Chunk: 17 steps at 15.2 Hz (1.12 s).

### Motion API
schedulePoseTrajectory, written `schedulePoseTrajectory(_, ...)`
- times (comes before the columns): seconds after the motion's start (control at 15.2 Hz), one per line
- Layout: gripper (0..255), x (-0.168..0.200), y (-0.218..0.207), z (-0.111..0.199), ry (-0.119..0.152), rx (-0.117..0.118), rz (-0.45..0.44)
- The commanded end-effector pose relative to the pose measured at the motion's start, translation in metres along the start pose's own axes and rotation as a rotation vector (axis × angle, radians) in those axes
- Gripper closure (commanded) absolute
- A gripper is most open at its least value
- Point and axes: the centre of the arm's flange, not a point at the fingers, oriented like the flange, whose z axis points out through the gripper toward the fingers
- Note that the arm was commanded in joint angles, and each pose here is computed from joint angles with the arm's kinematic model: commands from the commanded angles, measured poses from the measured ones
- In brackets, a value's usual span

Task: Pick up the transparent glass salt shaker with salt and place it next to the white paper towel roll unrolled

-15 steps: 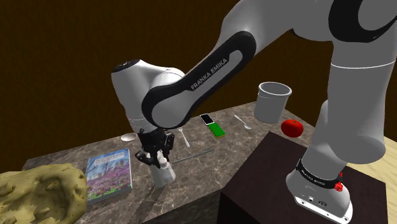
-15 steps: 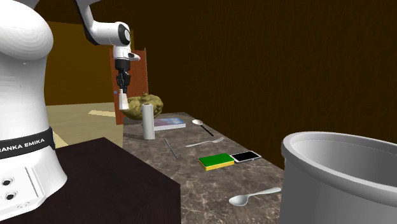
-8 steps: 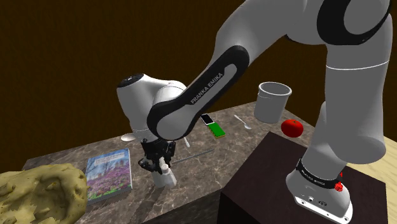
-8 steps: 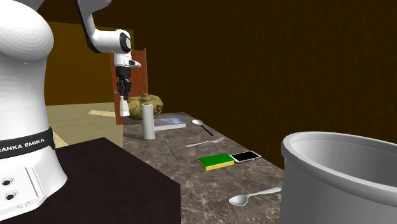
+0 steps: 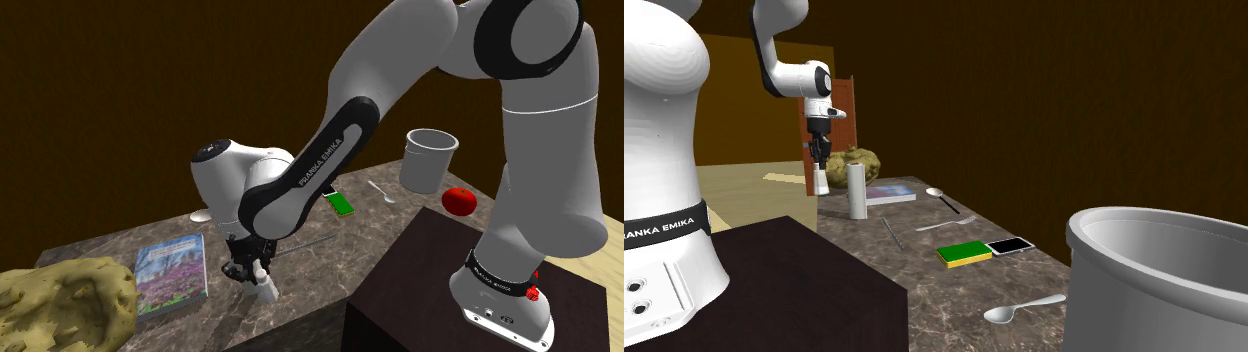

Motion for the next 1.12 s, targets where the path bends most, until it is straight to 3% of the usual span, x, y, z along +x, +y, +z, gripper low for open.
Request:
schedulePoseTrajectory(0.0,255,0.001,-0.001,0.011,0.001,0.0,0.0)
schedulePoseTrajectory(1.06,255,0.008,-0.006,0.095,0.001,0.0,0.0)
